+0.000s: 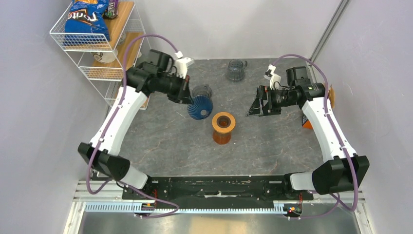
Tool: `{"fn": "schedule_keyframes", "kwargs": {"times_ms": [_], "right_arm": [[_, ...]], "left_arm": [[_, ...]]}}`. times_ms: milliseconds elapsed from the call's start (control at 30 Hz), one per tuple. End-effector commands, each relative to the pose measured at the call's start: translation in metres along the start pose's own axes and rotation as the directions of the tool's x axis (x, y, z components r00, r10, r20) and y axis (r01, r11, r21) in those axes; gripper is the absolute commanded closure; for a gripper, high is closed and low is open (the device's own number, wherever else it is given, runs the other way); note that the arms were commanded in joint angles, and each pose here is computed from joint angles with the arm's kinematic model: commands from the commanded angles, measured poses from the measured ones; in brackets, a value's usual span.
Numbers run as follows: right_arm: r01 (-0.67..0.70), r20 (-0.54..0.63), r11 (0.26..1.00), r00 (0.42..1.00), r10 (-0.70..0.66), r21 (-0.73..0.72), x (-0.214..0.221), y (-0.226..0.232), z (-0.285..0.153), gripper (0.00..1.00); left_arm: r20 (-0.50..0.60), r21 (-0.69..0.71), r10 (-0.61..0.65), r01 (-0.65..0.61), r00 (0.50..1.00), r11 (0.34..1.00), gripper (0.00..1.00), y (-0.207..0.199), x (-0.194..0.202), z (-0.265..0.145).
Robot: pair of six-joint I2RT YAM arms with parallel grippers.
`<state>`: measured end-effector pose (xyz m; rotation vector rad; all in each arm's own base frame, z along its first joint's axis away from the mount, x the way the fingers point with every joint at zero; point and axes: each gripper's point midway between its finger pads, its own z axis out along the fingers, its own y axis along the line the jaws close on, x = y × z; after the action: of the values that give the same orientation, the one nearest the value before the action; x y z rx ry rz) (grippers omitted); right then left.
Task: Place the coffee filter in the dripper
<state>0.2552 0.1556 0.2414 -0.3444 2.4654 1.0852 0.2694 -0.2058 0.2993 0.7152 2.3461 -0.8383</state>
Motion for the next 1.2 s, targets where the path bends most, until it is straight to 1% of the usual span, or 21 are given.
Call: {"fn": "schedule_keyframes", "kwargs": {"times_ms": [0, 167, 367, 433, 500, 600, 667, 700, 733, 800, 833, 933, 1033, 1167], "right_arm": [[0.071, 0.027, 0.995, 0.997, -0.073, 0.064, -0.004, 0.003, -0.018, 0.01], [0.081, 0.041, 0.986, 0.995, -0.088, 0.147, -0.004, -0.006, -0.024, 0.01], [0.135, 0.054, 0.974, 0.988, -0.147, 0.180, -0.010, -0.007, -0.031, 0.01], [0.130, 0.085, 0.970, 0.985, -0.150, 0.204, -0.014, -0.007, -0.035, 0.01], [0.095, 0.147, 0.964, 0.980, -0.135, 0.249, -0.023, -0.010, -0.039, 0.01], [0.133, 0.181, 0.971, 0.969, -0.170, 0.198, -0.025, 0.002, -0.040, 0.01], [0.161, 0.182, 0.976, 0.965, -0.187, 0.147, -0.023, 0.011, -0.038, 0.01], [0.153, 0.175, 0.980, 0.969, -0.174, 0.130, -0.023, 0.012, -0.036, 0.01], [0.142, 0.156, 0.984, 0.975, -0.158, 0.111, -0.020, 0.013, -0.033, 0.01], [0.110, 0.115, 0.991, 0.986, -0.118, 0.072, -0.015, 0.012, -0.026, 0.06], [0.088, 0.093, 0.995, 0.991, -0.093, 0.055, -0.012, 0.011, -0.022, 0.08], [0.002, 0.057, 1.000, 0.998, -0.002, -0.008, -0.009, 0.011, -0.009, 0.08], [-0.050, 0.045, 0.998, 0.998, 0.052, -0.032, -0.014, 0.009, 0.000, 0.08], [-0.083, 0.035, 0.995, 0.996, 0.085, -0.046, -0.022, 0.007, 0.008, 0.12]], "left_arm": [[-0.048, 0.001, -0.019, 0.019, 0.999, 1.000, 0.98, -0.023, -0.008, 0.031], [-0.091, 0.010, 0.018, -0.018, 0.996, 1.000, 0.98, -0.037, -0.015, 0.066], [-0.127, -0.004, 0.015, -0.016, 0.992, 1.000, 0.98, -0.033, -0.018, 0.093], [-0.135, 0.003, 0.013, -0.012, 0.991, 1.000, 0.98, -0.034, -0.019, 0.098], [-0.147, 0.002, 0.012, -0.012, 0.989, 1.000, 0.98, -0.033, -0.018, 0.104], [-0.159, 0.007, 0.008, -0.007, 0.987, 1.000, 0.98, -0.033, -0.017, 0.111], [-0.164, 0.012, 0.006, -0.004, 0.986, 1.000, 0.98, -0.033, -0.017, 0.113], [-0.168, 0.013, 0.003, -0.001, 0.986, 1.000, 0.98, -0.033, -0.016, 0.115], [-0.172, 0.017, 0.003, -0.001, 0.985, 1.000, 0.98, -0.034, -0.015, 0.116], [-0.181, 0.020, 0.007, -0.003, 0.983, 1.000, 0.98, -0.036, -0.012, 0.118], [-0.187, 0.020, 0.006, -0.002, 0.982, 1.000, 0.98, -0.035, -0.010, 0.119], [-0.201, 0.022, 0.003, 0.002, 0.979, 1.000, 0.98, -0.035, -0.006, 0.123], [-0.204, 0.019, 0.004, -0.001, 0.979, 1.000, 0.98, -0.033, -0.006, 0.124], [-0.191, 0.005, 0.014, -0.014, 0.982, 1.000, 0.98, -0.031, -0.012, 0.125]]}}
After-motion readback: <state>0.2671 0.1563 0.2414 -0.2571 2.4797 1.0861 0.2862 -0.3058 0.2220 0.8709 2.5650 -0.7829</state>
